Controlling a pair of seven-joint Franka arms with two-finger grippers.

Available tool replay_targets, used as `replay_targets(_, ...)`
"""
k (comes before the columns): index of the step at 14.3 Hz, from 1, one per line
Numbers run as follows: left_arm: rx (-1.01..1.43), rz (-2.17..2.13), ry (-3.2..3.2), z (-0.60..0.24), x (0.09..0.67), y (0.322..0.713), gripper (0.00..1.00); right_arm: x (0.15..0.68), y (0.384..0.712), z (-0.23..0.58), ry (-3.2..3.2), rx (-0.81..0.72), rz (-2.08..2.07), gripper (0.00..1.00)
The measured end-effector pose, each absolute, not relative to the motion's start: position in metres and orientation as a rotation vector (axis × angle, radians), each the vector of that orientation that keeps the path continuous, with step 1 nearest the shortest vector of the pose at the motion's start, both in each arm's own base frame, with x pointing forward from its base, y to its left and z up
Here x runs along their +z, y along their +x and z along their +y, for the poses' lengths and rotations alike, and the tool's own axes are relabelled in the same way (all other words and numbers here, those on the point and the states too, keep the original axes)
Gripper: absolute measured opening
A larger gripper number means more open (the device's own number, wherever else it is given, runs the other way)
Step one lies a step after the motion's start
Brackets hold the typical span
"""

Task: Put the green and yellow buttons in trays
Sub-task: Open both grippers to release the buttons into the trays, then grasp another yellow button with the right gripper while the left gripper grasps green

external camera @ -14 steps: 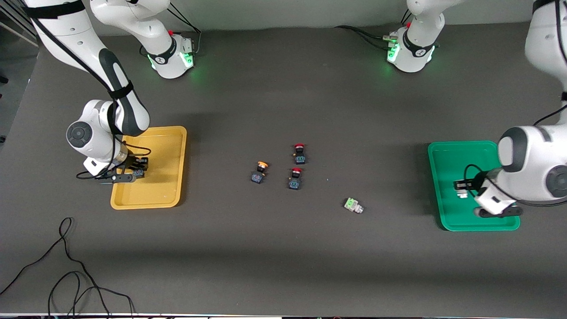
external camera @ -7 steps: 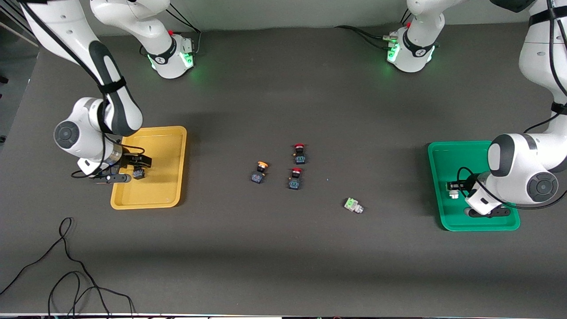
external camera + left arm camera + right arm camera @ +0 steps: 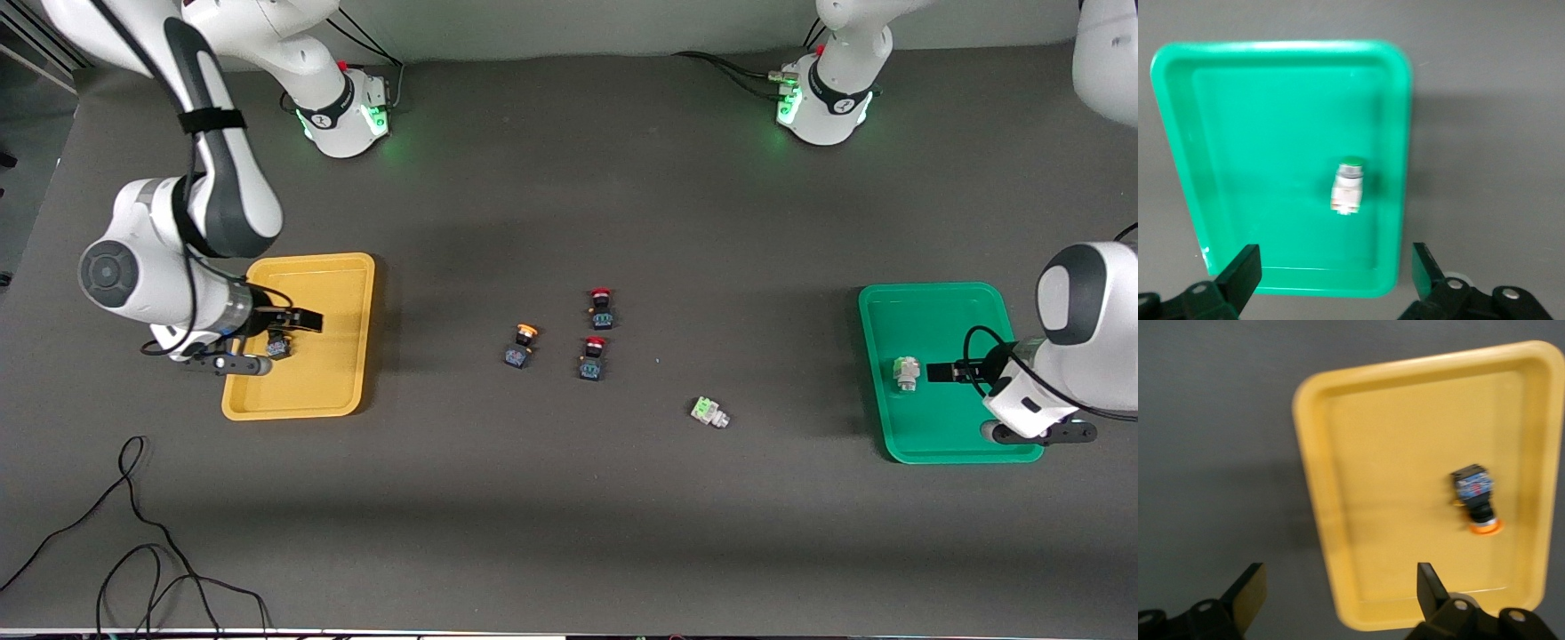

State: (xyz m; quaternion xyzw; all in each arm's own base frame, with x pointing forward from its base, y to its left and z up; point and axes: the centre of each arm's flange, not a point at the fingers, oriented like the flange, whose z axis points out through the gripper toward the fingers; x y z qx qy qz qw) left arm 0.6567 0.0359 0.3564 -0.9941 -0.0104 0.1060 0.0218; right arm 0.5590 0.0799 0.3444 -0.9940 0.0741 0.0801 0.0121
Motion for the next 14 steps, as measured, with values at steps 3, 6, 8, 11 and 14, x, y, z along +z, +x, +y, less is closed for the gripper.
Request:
replay_targets(3, 0.331, -0.148, -3.088, -0.025, 0.355, 0.658, 1.00, 0.356, 0.561, 0.164, -3.022, 0.230, 0.383, 1.00)
replay_targets(6, 0.324, -0.438, -3.082, -0.105, 0.345, 0.654, 1.00, 0.342, 0.565, 0.244, -2.990, 0.249, 0.504, 1.00)
replay_targets(8, 0.277, -0.678, -3.069, -0.160, 0.343, 0.651, 1.00, 0.323, 0.567, 0.295, -3.019, 0.239, 0.558, 1.00)
replay_targets(11, 0.161, -1.064, -3.006, -0.230, 0.343, 0.644, 1.00, 0.280, 0.573, 0.337, -3.019, 0.217, 0.589, 0.99)
replay_targets(14, 0.109, -1.291, -2.946, -0.269, 0.340, 0.637, 1.00, 0.243, 0.574, 0.351, -3.001, 0.193, 0.627, 0.99)
